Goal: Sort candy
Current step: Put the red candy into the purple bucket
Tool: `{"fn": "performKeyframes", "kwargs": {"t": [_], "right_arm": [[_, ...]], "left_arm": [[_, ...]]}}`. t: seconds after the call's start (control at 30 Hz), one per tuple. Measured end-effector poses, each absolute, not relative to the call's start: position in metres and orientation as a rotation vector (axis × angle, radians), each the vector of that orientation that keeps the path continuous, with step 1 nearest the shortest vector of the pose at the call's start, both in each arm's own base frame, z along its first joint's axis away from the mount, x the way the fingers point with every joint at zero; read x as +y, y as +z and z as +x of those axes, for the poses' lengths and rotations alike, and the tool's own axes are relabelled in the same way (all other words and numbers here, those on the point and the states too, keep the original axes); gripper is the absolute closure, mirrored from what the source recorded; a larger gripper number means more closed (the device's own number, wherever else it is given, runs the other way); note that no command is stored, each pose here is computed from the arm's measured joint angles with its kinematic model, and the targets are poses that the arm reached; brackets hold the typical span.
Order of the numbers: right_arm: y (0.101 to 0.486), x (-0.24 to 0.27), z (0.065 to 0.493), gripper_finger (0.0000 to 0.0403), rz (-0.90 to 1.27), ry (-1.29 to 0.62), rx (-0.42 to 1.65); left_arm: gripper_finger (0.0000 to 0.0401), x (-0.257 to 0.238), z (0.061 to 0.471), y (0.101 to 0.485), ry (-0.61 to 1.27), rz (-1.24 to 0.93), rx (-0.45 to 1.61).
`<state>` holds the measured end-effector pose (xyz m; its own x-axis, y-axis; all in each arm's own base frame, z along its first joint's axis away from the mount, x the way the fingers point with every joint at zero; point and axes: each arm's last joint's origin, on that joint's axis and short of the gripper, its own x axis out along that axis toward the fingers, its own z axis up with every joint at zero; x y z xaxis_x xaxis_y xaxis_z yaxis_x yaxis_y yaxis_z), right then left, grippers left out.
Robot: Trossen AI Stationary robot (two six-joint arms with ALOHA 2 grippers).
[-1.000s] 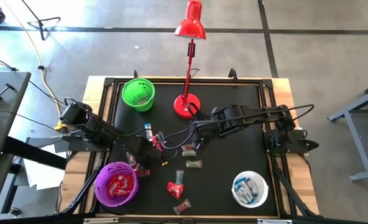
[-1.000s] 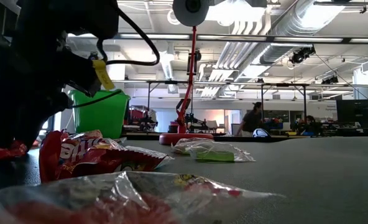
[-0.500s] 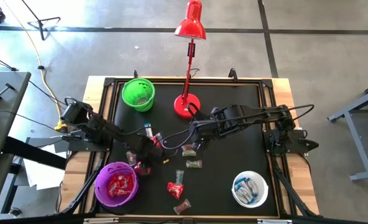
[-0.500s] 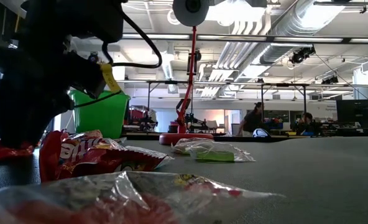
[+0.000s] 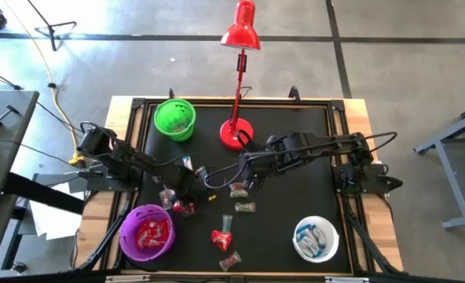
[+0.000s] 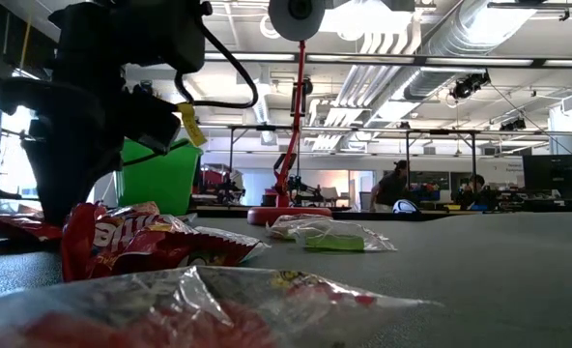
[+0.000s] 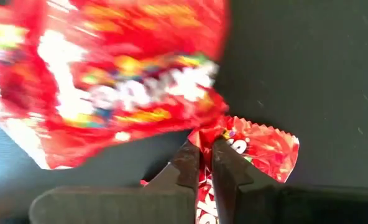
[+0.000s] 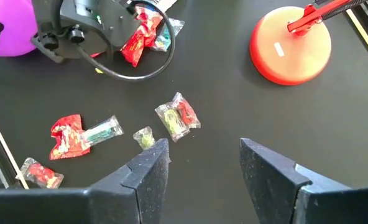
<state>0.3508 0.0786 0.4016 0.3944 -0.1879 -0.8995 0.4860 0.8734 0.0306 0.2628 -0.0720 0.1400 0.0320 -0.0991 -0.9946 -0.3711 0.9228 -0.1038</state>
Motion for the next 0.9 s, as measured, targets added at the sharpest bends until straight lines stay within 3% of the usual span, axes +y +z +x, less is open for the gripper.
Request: {"fn": "performKeyframes", "kwargs": {"t": [0.3, 0.9], "right_arm": [[0.402, 0.079, 0.351, 0.0211, 0.31, -0.436, 1.086], [0.402, 0.079, 0.351, 0.0211, 0.31, -0.436, 1.086]], "left_arm": [[0.0398, -0.062, 0.259, 0.154, 0.332, -0.482, 1.486], [0.04, -0.058, 0.247, 0.186, 0.338, -0.579, 1.402]]}}
